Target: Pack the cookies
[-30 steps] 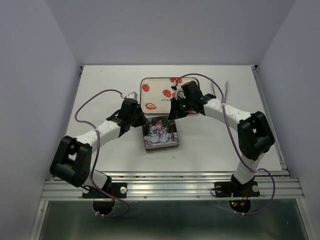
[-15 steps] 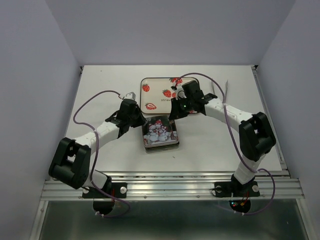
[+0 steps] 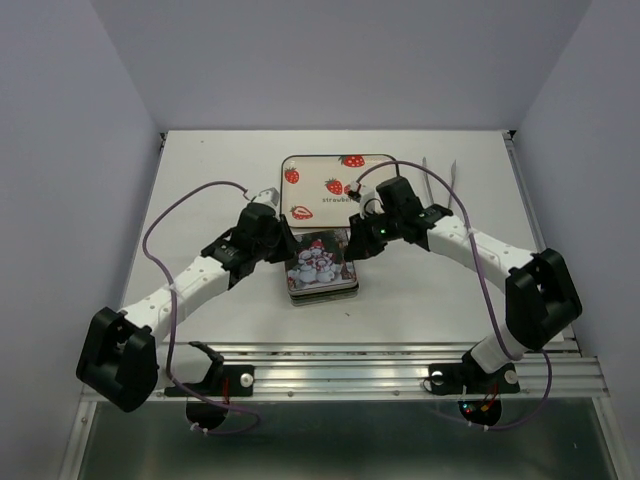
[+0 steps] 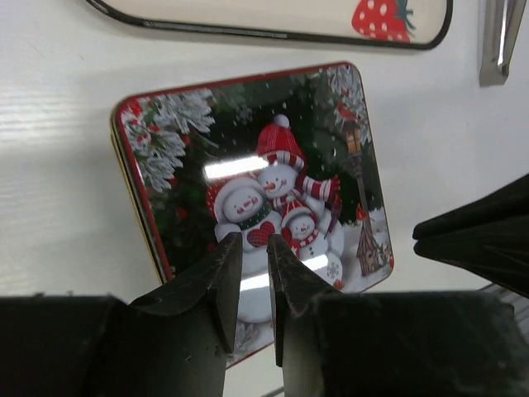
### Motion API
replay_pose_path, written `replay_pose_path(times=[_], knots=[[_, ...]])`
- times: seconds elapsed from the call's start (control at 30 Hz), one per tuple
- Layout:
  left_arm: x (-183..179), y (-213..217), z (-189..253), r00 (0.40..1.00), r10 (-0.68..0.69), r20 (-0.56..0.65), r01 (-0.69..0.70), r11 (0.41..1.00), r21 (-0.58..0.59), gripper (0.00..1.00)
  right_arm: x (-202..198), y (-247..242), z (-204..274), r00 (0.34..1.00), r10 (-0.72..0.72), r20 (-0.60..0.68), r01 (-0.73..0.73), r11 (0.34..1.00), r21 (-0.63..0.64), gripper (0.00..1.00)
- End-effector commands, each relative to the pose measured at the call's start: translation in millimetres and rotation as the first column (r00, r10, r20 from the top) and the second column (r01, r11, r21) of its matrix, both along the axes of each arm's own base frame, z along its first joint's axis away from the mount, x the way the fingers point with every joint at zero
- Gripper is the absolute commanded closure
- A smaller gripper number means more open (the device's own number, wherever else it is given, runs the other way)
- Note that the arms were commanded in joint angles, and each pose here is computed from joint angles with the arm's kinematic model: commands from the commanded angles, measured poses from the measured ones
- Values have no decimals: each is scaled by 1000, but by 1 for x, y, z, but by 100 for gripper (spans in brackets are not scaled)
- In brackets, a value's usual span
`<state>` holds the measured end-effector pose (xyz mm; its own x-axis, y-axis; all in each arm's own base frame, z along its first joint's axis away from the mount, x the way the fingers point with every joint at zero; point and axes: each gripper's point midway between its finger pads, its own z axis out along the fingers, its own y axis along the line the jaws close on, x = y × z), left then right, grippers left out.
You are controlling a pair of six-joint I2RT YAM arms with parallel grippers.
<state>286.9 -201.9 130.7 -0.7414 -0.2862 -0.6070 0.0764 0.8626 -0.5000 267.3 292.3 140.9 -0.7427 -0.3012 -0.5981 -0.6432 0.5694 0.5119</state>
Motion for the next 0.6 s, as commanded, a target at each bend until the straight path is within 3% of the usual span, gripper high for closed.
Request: replay_pose_path(times=[0.0,0.17,0.33,0.57], knots=[[-25,-7,-13,996,-46,-72,46,999,-2,69,-10,-1,-1,1000,22,0,-22,1000,16,81],[-24,3,3,1000,21,-22,-22,1000,-16,65,28,3,15,988,-121,100,120,993,24,80],[-46,7,2,1000,-18,-13,17,998,-56,63,85,17,42,947,-245,206,237,969,63,80],[-109,-13,-26,976,-200,-90,186,972,-144,66,131,54,25,966,-107,236,112,994,-5,80]])
